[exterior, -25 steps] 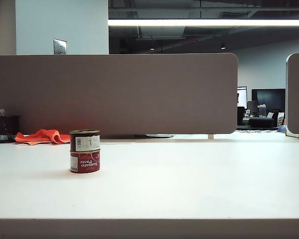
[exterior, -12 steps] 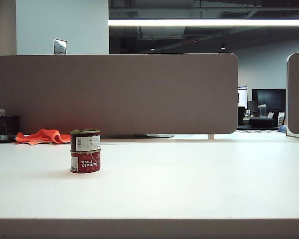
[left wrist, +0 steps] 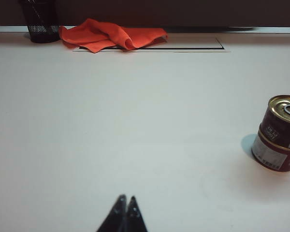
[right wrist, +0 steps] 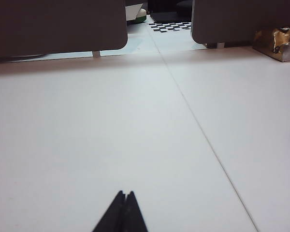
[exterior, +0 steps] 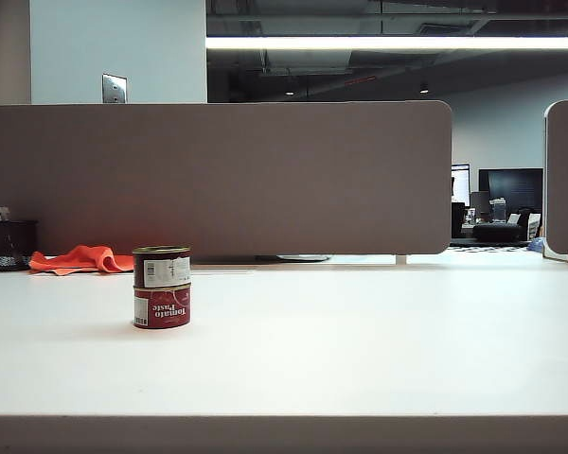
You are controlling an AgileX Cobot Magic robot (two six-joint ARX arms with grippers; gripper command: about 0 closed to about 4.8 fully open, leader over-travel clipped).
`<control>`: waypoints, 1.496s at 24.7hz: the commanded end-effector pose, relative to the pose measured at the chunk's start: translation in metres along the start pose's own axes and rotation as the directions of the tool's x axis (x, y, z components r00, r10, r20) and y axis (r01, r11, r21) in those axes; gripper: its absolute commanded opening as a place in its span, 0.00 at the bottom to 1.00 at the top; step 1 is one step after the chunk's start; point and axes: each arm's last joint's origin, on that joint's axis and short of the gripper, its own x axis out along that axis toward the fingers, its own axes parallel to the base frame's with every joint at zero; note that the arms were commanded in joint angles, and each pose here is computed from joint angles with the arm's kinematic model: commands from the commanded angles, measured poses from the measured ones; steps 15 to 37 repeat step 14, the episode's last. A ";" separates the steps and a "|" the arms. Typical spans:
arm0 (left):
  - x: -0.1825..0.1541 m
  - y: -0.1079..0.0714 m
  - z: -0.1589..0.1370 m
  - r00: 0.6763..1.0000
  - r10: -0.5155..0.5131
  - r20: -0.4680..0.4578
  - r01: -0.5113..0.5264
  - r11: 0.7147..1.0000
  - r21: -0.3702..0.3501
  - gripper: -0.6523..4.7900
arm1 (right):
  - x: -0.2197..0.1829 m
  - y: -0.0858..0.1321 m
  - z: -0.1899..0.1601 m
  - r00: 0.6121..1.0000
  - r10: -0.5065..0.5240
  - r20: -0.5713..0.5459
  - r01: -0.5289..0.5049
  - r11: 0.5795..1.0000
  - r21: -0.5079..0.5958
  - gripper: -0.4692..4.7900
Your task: Stack a can of tomatoes on the right onto the can of tomatoes on the left.
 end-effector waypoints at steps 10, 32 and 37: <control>0.000 0.000 -0.001 1.000 -0.005 -0.002 0.005 1.000 0.005 0.11 | 0.000 0.000 0.000 1.000 0.003 0.011 -0.003 1.000 0.003 0.08; 0.000 0.000 -0.001 1.000 -0.005 -0.001 0.005 1.000 0.005 0.11 | 0.000 0.000 0.000 1.000 0.003 0.011 -0.003 1.000 0.003 0.08; 0.000 0.000 -0.001 1.000 -0.005 -0.001 0.005 1.000 0.005 0.11 | 0.000 0.000 0.000 1.000 0.003 0.011 -0.003 1.000 0.003 0.08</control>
